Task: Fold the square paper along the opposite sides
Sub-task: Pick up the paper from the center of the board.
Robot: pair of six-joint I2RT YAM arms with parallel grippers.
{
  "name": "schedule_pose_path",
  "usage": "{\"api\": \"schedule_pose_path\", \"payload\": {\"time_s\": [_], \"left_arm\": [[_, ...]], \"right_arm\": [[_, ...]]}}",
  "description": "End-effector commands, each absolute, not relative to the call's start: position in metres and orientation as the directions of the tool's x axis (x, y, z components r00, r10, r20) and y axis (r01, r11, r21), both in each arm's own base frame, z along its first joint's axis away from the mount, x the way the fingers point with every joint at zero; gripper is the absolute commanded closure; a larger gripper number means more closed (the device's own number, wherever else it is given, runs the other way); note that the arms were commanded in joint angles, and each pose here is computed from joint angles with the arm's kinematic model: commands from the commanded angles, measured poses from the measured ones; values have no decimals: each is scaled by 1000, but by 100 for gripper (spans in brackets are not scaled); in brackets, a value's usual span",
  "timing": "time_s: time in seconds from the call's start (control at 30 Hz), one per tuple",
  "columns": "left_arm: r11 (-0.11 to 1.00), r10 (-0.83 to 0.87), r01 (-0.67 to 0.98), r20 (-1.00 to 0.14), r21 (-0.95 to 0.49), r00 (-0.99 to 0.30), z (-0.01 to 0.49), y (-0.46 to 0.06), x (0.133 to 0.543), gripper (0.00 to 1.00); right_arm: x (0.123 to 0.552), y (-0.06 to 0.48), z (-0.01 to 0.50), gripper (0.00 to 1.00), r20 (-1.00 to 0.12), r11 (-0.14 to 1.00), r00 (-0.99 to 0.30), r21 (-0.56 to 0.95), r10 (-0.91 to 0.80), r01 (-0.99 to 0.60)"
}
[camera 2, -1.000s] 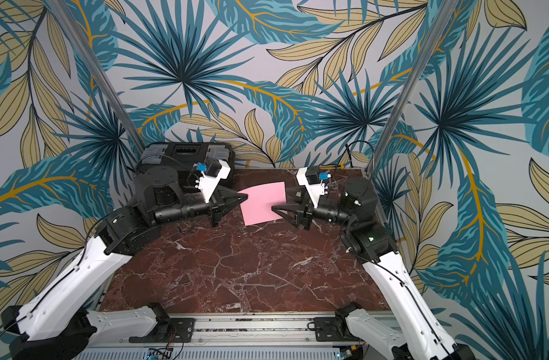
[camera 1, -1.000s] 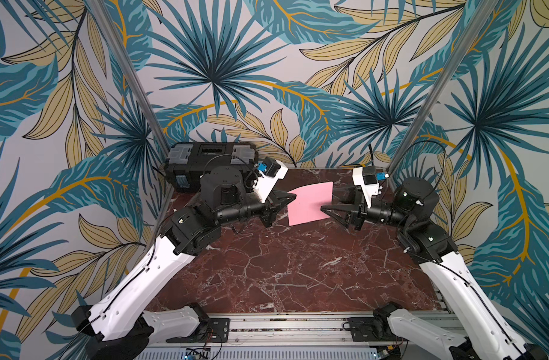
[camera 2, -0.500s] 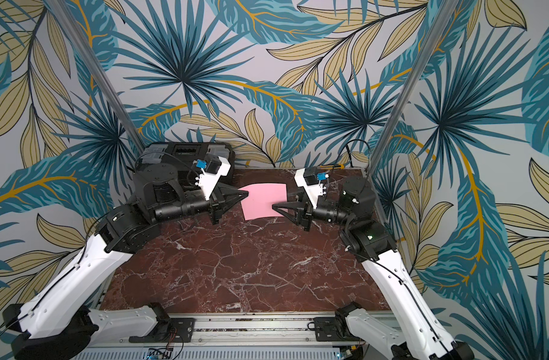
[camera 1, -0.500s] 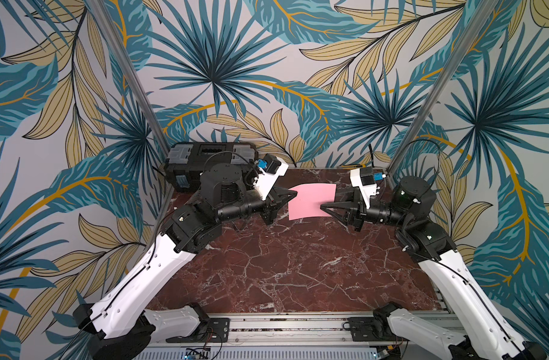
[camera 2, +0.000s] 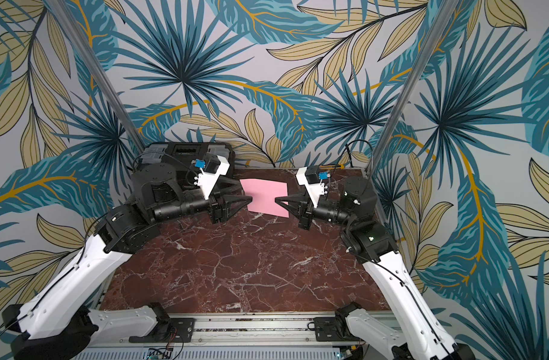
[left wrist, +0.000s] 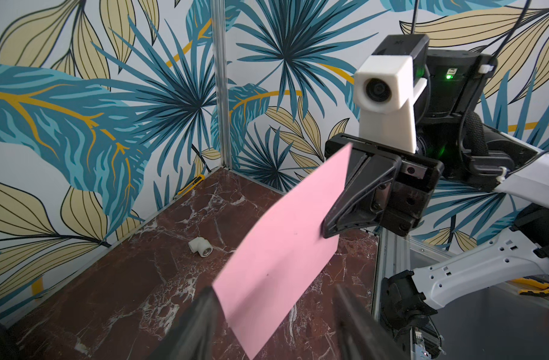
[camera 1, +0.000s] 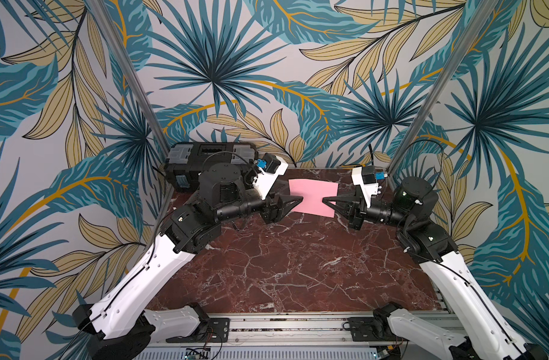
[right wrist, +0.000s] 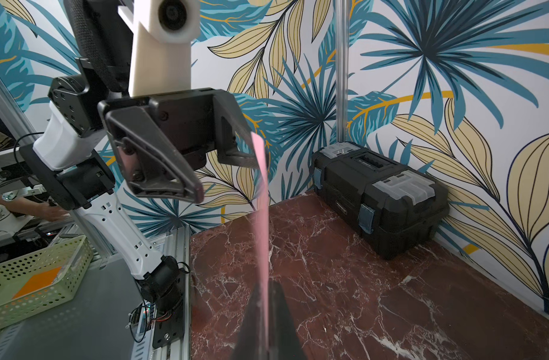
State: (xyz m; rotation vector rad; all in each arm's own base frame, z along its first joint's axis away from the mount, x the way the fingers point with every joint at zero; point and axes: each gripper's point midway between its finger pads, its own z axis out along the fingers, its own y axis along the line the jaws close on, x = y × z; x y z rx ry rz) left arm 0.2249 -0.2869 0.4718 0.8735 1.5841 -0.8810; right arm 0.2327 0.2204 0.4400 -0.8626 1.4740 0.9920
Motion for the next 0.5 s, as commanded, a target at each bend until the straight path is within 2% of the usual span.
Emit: {"api": "schedule_pose_path", "payload": {"time_s": [0.0,0.27,0.47], "left_arm": [[388,49,922,-998,-15,-37,493,-280,210,2],[251,-54,968,-999,-15,-1,505,-269,218,0],[104,-104,994,-994,-27,-16,514,-275,213,0]], "right_arm": [[228,221,453,100,-994,366,-98,106,40,-924],[205,225,487,100,-994,245,-46,70,102,-967],[199,226,501,100,-995,216,-27,47,93,-975]]}}
